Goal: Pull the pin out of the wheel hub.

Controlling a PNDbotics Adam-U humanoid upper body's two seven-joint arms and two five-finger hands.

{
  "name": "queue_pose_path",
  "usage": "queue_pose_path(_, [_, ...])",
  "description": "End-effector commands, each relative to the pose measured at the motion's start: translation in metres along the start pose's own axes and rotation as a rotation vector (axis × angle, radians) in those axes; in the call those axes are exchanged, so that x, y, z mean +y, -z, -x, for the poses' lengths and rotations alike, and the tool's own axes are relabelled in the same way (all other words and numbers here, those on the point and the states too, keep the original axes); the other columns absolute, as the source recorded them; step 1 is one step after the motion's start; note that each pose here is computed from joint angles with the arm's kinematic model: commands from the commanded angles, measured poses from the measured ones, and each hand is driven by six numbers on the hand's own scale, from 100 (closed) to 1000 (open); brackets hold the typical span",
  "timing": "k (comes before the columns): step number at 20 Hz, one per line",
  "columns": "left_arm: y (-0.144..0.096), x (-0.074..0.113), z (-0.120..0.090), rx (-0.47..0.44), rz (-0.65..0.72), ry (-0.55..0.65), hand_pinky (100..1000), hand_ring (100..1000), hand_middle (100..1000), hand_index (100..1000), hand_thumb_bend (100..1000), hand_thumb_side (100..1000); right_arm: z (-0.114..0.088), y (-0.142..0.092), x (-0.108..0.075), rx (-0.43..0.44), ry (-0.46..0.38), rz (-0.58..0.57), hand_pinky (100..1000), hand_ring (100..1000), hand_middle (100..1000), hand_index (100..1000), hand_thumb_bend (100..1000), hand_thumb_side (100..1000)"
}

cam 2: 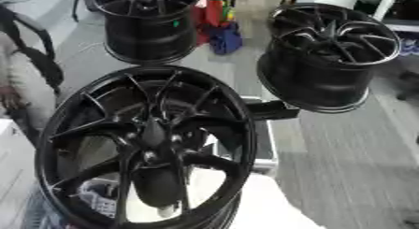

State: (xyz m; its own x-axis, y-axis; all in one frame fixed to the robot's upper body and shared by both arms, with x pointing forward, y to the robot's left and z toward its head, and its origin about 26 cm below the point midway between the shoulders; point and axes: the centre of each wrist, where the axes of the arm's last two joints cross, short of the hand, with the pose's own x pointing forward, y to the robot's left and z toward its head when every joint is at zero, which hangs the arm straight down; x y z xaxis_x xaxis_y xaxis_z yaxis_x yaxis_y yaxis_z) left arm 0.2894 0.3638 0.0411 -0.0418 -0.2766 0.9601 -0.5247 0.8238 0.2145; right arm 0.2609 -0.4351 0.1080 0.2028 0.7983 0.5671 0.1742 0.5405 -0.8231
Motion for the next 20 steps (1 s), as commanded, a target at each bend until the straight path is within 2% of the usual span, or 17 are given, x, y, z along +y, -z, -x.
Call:
queue_pose_path(1, [0.004,-0.002,-0.009,-0.033,0.011,-0.011,582,566,657,746,593,237,-0.030,-0.006,0.005,-0.157,0.092,0.082,655,607,662,761,100,144])
queue_pose_path(2, [0.004,-0.003,-0.009,-0.034,0.015,-0.014,582,566,657,746,592,237,-0.039,-0.010,0.013,-0.191,0.130,0.087,643,592,643,746,100,115])
queue_pose_path(5, [0.003,-0.006,-0.009,-0.034,0.025,-0.019,582,566,660,745,592,237,-0.065,-0.023,0.036,-0.261,0.254,0.093,636,583,632,738,100,105])
queue_pose_path(8, [0.003,-0.008,-0.010,-0.037,0.038,-0.021,582,567,663,745,590,237,-0.082,-0.034,0.056,-0.293,0.354,0.072,633,579,630,737,100,101])
queue_pose_path(13, [0.001,-0.012,-0.009,-0.033,0.057,-0.023,582,567,663,744,589,236,-0.095,-0.036,0.092,-0.333,0.475,0.014,637,585,636,746,100,123])
queue_pose_path(20, [0.001,-0.015,-0.009,-0.036,0.076,-0.029,582,566,663,744,587,236,-0.102,-0.036,0.116,-0.375,0.591,0.002,639,588,641,749,100,133])
